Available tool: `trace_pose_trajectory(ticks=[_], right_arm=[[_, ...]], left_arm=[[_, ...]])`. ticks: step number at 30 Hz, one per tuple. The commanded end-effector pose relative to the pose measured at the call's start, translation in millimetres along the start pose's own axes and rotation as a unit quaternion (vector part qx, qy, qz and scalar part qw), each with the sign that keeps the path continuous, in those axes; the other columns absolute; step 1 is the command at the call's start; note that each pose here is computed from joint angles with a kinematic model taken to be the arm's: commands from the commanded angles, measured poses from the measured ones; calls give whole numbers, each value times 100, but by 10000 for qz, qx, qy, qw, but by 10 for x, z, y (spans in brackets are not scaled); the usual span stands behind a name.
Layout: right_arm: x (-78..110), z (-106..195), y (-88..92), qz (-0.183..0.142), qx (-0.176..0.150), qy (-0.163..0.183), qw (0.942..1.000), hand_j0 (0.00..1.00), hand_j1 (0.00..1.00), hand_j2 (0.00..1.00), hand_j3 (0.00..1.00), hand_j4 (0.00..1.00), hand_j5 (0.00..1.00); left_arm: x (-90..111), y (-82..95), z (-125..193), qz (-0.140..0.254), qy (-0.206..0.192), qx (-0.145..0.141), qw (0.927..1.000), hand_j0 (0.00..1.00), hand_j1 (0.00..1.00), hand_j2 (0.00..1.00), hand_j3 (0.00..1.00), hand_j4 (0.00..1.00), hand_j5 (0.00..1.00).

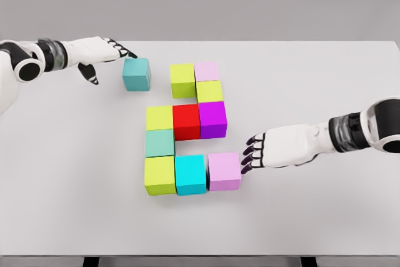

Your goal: Assemble the squares on the desktop into the number 2

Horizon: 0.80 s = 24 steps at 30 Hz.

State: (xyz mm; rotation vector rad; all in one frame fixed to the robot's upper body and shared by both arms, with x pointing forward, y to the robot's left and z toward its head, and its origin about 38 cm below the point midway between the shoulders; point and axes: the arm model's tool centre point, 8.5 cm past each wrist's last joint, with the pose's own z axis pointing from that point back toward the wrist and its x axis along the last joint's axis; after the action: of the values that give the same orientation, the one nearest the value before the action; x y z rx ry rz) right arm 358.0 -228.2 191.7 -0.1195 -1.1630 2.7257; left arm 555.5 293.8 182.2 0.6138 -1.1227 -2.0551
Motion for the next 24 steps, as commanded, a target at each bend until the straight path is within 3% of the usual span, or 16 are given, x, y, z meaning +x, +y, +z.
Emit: trace_pose_trajectory(ticks=[1, 24], right_arm=[[3, -15, -17, -7, -31, -18, 10000, 99, 99, 99, 99, 99, 99], [16, -62, -53, 26, -59, -72, 10000, 99, 99, 99, 99, 99, 99]], left_arm=[[13, 43, 8, -12, -24, 74, 10000, 100, 100, 100, 100, 100, 100], [104, 25, 7, -99, -166, 116, 9997, 100, 100, 100, 100, 100, 100]])
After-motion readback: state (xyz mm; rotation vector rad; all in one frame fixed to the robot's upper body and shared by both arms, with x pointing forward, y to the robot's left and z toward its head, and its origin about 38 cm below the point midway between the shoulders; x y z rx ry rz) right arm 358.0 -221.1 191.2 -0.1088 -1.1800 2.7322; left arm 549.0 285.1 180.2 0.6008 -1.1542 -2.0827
